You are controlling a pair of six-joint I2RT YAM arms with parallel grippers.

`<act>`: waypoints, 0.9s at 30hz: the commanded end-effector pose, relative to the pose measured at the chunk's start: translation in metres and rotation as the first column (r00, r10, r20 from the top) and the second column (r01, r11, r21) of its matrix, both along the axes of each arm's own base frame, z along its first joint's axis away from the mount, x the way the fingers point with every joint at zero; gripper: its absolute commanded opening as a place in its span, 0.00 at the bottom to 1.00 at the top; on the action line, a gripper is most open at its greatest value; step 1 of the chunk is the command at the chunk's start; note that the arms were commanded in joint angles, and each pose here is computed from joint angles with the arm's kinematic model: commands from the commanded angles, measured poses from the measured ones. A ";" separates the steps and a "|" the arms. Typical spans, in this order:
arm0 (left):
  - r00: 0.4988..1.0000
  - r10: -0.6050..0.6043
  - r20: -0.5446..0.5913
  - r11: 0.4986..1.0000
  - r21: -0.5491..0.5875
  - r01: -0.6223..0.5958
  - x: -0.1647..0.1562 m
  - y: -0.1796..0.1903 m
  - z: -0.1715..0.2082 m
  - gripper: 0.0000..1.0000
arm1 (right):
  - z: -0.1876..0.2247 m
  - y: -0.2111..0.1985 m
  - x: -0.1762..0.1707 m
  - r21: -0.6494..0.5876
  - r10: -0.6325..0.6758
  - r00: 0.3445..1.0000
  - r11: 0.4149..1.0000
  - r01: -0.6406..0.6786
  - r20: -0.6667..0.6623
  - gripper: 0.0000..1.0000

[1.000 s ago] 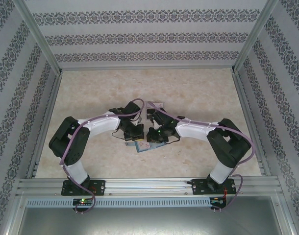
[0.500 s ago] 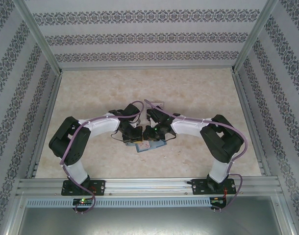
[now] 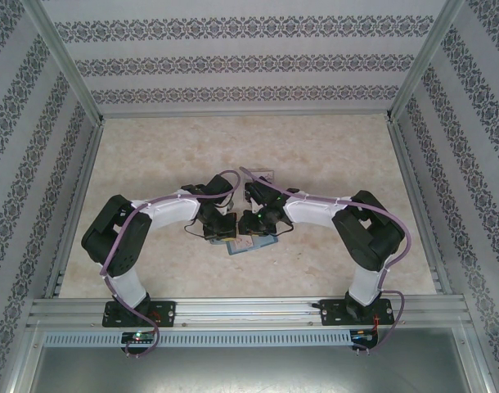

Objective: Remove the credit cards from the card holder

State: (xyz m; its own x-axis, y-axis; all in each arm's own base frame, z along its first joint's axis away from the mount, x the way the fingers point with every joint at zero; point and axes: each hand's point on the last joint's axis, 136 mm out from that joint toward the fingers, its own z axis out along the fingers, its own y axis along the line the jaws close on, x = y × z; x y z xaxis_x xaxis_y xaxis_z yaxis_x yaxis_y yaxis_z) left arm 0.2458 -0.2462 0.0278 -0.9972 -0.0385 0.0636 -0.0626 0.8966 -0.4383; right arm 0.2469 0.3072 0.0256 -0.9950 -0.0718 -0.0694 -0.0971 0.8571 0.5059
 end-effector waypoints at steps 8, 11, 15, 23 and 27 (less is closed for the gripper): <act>1.000 -0.011 -0.004 0.999 0.052 0.011 0.002 0.009 0.002 0.04 | 0.014 -0.003 0.002 0.002 0.002 1.000 1.000 -0.002 0.019 0.37; 1.000 -0.014 0.002 0.999 0.042 0.014 0.005 0.006 0.005 0.04 | 0.012 -0.008 0.003 -0.021 -0.002 1.000 1.000 0.002 0.022 0.37; 1.000 -0.024 0.000 0.999 0.038 0.024 0.005 0.002 0.006 0.04 | 0.011 -0.007 0.001 -0.018 0.000 1.000 1.000 0.000 0.017 0.37; 0.998 -0.055 -0.028 0.997 0.046 0.057 0.000 -0.002 -0.004 0.04 | 0.016 -0.007 0.004 -0.007 -0.009 0.999 1.000 0.009 0.031 0.39; 0.996 -0.060 -0.062 0.995 0.081 0.065 -0.004 0.003 -0.018 0.04 | 0.014 -0.007 0.004 -0.009 -0.008 1.000 1.000 0.008 0.026 0.39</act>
